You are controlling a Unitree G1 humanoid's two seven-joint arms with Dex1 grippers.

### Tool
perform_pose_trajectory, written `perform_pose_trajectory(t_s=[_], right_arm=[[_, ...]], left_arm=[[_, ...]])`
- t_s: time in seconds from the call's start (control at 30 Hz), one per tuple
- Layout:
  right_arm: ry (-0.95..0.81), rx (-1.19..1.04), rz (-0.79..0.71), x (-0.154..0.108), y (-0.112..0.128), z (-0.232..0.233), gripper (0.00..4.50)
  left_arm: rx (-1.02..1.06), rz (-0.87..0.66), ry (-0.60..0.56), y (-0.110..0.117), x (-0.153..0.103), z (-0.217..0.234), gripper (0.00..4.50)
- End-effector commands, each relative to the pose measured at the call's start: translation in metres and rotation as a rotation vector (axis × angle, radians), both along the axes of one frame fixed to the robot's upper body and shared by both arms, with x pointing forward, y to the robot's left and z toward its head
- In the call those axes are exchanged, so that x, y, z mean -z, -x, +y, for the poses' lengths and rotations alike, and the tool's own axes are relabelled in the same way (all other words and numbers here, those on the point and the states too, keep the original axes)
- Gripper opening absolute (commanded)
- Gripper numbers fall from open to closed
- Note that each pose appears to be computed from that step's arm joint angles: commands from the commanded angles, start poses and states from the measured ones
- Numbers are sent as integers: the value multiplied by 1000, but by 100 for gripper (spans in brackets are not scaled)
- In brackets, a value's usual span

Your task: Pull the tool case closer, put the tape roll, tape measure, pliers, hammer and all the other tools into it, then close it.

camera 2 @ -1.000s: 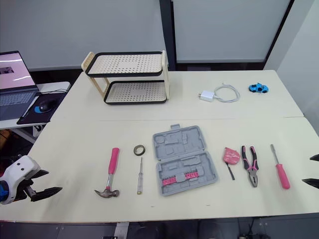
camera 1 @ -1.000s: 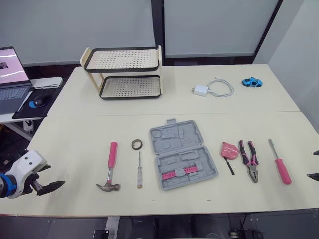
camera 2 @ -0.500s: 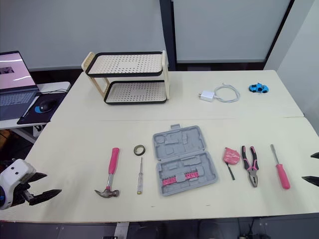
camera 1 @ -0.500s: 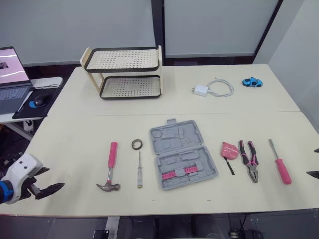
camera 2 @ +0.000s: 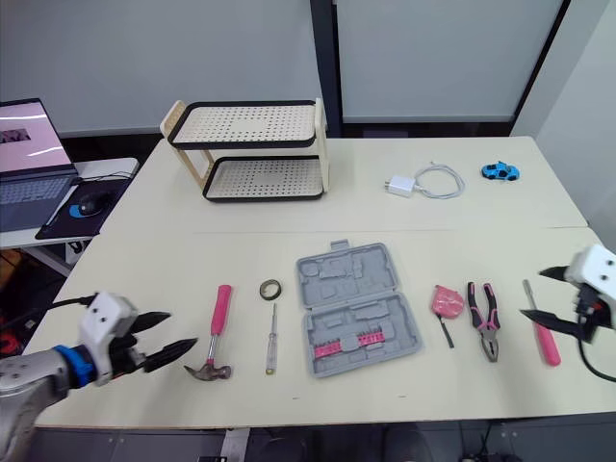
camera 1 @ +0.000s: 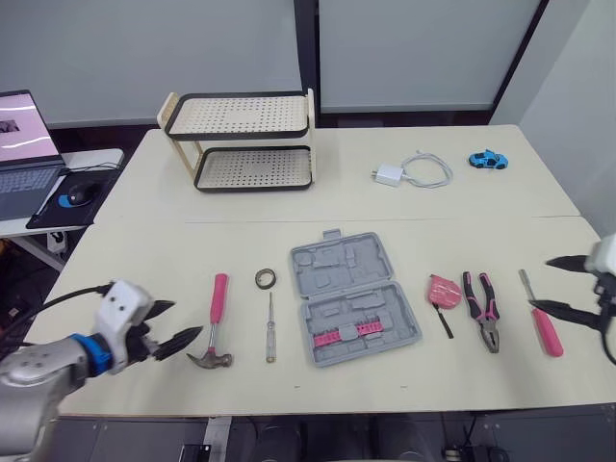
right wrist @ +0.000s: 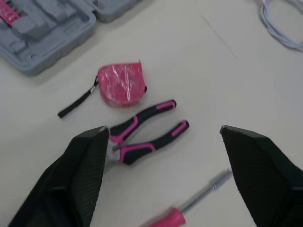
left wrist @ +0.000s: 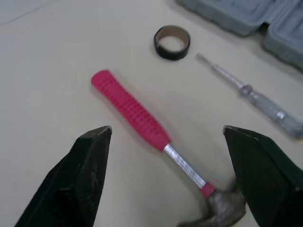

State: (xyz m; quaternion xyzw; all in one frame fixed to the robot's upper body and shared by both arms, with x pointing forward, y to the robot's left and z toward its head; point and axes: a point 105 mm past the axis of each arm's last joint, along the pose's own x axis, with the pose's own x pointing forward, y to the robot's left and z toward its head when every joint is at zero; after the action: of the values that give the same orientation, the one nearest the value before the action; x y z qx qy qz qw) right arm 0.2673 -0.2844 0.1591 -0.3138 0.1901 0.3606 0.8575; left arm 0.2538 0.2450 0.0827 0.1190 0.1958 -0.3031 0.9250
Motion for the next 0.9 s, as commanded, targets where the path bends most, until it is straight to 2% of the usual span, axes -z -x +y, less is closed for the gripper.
perform_pose_trajectory(t_s=[0.03, 0.13, 0.27, 0.3, 0.57, 0.9], right_arm=[[18, -21, -25, 0, -10, 27, 247], [28, -28, -13, 12, -20, 46, 125], [60, -51, 32, 33, -32, 68, 0], [69, -59, 42, 38, -35, 73, 0], [110, -85, 76, 63, -67, 103, 0], [112, -98, 106, 77, -86, 117, 0]], left_arm=[[23, -28, -7, -10, -1, -28, 257], [51, -26, -1, -18, 6, -52, 147], [99, 4, -6, -26, 17, -75, 21], [107, 8, -11, -29, 19, -80, 7], [169, 51, -41, -44, 39, -100, 7], [228, 75, -29, -55, 44, -110, 7]])
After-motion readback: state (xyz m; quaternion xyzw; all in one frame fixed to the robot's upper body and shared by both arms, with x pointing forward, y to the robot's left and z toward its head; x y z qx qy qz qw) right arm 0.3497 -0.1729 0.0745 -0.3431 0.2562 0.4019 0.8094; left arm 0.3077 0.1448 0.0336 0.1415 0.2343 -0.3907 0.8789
